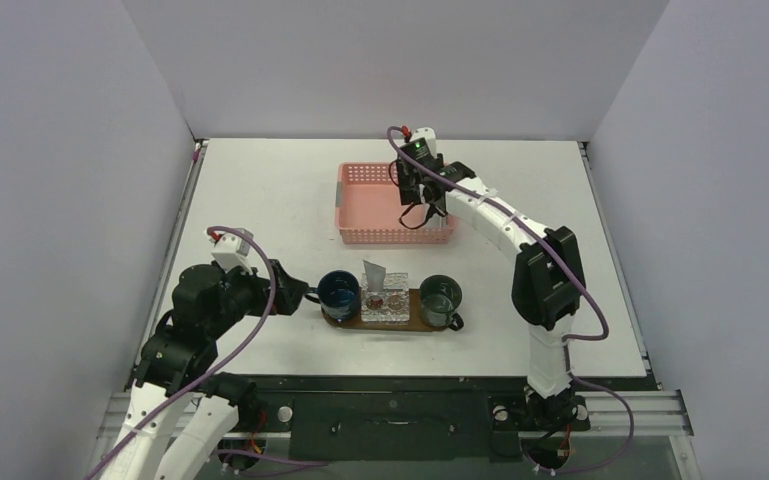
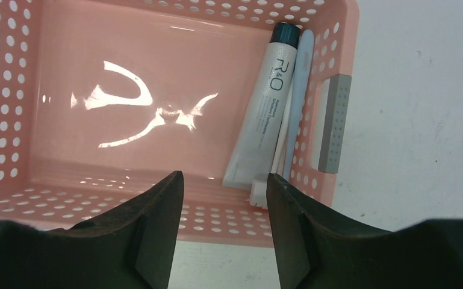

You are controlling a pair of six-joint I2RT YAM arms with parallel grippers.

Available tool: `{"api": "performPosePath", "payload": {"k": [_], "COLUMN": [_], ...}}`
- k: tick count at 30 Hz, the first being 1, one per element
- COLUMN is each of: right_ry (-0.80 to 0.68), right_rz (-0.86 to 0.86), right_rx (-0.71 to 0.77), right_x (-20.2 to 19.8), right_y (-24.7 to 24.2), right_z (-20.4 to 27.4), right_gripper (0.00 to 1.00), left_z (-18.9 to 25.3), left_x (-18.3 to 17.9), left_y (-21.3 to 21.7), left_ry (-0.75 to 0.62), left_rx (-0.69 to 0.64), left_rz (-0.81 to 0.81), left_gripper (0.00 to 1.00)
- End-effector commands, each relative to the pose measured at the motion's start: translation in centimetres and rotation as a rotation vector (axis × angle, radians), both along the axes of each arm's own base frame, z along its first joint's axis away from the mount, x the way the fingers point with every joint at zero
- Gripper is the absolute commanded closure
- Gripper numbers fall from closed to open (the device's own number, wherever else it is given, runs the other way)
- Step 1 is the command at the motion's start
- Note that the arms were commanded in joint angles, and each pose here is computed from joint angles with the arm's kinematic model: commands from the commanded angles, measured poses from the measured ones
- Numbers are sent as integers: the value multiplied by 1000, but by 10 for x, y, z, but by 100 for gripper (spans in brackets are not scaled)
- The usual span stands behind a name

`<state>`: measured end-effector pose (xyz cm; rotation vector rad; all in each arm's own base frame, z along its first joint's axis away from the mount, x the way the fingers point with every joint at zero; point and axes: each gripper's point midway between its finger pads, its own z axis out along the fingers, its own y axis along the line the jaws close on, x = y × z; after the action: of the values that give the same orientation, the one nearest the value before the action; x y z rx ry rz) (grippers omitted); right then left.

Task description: Prepare toiletry sets of a toothbrush and toothpaste on the tray

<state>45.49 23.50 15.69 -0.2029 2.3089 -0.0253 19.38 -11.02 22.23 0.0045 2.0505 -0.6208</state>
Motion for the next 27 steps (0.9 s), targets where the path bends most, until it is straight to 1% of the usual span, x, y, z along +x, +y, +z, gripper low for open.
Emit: {"api": "performPosePath", "payload": {"k": [1,15,27], "right_ry": [-4,74,127], "right_rz": [-46,-120,-152], "right_rx": [31,44,56], "right_x": [18,51,63], "right_y": [-4,-16,-22], "right_z": [2,-49,-83], "right_gripper": [50,51,51], "left_z": [15,15,15], "left_x": [6,5,5], "left_y": [2,4,5], "left_ry": [-57,-63,-63], "left_rx": [-18,-16,-15], "left_rz": [26,39,44], "left_gripper": [4,4,4]}}
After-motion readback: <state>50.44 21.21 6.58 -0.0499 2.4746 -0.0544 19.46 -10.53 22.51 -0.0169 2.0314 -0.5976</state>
